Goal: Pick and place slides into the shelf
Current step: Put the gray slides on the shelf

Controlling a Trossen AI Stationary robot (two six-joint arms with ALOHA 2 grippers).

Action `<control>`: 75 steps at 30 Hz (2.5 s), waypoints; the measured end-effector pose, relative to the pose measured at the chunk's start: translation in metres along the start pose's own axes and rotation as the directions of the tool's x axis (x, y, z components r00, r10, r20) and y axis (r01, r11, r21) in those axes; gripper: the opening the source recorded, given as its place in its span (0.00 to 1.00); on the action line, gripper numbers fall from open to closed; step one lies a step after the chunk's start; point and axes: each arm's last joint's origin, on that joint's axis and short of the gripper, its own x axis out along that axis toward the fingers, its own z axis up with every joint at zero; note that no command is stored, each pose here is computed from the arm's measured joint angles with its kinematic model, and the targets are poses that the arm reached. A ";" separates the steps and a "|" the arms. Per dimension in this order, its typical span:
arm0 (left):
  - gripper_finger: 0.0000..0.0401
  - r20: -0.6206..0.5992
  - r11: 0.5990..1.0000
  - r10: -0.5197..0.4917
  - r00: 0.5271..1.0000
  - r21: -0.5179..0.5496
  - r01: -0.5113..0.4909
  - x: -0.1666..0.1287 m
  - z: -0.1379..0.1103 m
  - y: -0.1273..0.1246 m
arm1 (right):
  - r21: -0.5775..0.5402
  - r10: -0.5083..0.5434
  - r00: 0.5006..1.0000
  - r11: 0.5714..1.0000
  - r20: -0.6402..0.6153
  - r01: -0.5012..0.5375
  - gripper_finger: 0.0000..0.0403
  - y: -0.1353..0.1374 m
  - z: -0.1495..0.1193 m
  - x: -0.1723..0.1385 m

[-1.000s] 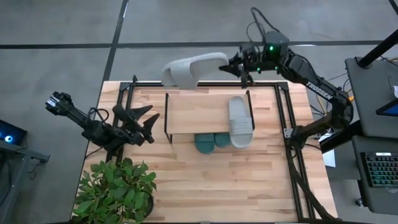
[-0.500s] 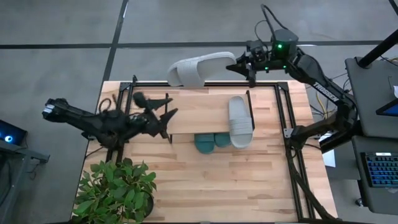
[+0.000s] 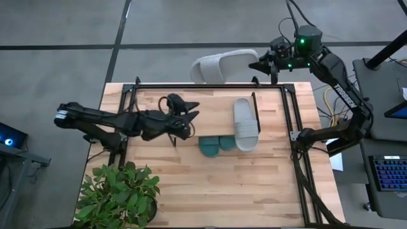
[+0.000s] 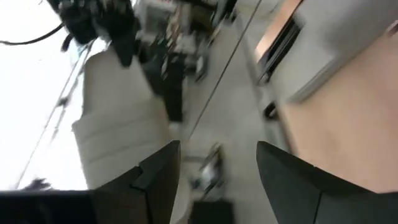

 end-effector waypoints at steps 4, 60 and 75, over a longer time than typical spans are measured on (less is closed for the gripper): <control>0.49 -0.105 0.992 0.067 0.992 0.114 -0.055 0.011 0.004 -0.004 | 0.001 0.023 1.000 1.000 0.006 -0.023 0.11 0.005 0.000 -0.006; 0.05 -0.262 0.815 0.481 0.837 0.485 -0.316 0.105 -0.006 -0.013 | -0.020 0.048 0.999 0.999 0.015 -0.048 0.12 0.035 -0.006 -0.049; 0.04 -0.487 0.903 0.430 0.761 0.207 -0.377 0.102 -0.013 -0.011 | -0.255 -0.127 0.986 0.955 0.109 0.151 0.42 0.055 -0.007 -0.080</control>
